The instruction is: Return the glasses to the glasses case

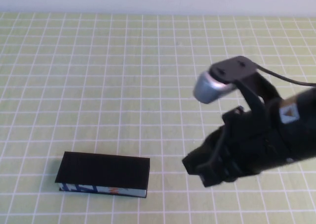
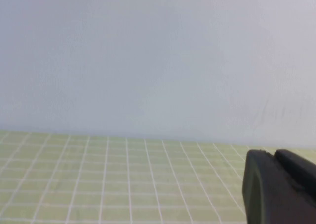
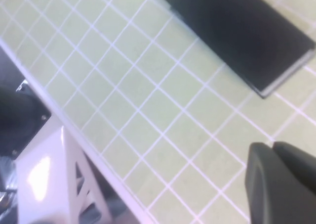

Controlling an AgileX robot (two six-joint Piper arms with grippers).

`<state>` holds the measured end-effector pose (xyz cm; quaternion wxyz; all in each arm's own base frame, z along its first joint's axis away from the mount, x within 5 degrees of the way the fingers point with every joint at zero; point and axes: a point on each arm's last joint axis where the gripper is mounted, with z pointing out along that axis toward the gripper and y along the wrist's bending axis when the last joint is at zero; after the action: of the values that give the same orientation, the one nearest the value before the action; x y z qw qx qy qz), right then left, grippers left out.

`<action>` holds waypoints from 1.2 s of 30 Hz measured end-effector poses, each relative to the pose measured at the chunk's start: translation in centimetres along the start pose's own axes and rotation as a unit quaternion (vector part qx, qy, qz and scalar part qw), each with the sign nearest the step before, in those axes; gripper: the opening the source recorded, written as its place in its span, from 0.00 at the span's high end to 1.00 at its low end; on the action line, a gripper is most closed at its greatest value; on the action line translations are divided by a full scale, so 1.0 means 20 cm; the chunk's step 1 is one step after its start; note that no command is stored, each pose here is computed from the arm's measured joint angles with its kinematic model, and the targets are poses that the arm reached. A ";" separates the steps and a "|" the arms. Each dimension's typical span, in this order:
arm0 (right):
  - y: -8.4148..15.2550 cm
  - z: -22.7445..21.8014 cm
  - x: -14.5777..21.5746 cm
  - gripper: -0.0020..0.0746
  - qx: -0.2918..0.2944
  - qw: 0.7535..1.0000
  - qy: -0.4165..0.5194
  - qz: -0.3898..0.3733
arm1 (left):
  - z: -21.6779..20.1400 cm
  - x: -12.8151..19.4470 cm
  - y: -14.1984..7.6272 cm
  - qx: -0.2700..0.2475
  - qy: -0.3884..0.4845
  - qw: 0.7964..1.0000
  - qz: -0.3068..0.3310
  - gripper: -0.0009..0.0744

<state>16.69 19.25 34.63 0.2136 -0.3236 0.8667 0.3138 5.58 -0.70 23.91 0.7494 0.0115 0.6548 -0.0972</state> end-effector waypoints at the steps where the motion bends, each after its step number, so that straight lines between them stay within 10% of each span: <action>1: 0.00 -0.04 0.05 0.99 0.005 1.000 -0.017 -0.002 | 0.00 0.02 0.00 0.007 0.011 1.000 0.000 0.99; 19: -0.07 -0.32 0.81 0.99 0.027 0.952 -0.304 -0.015 | -0.01 0.22 -0.04 0.059 0.103 0.993 -0.002 0.99; 36: -0.16 -0.23 0.90 0.99 0.083 0.952 -0.290 -0.056 | -0.01 0.22 -0.04 0.059 0.103 0.993 -0.002 0.99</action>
<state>5.56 6.55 26.42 0.4987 -0.2484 0.7709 0.3087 5.78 -2.03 19.57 0.6760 0.0647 0.7215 -0.1352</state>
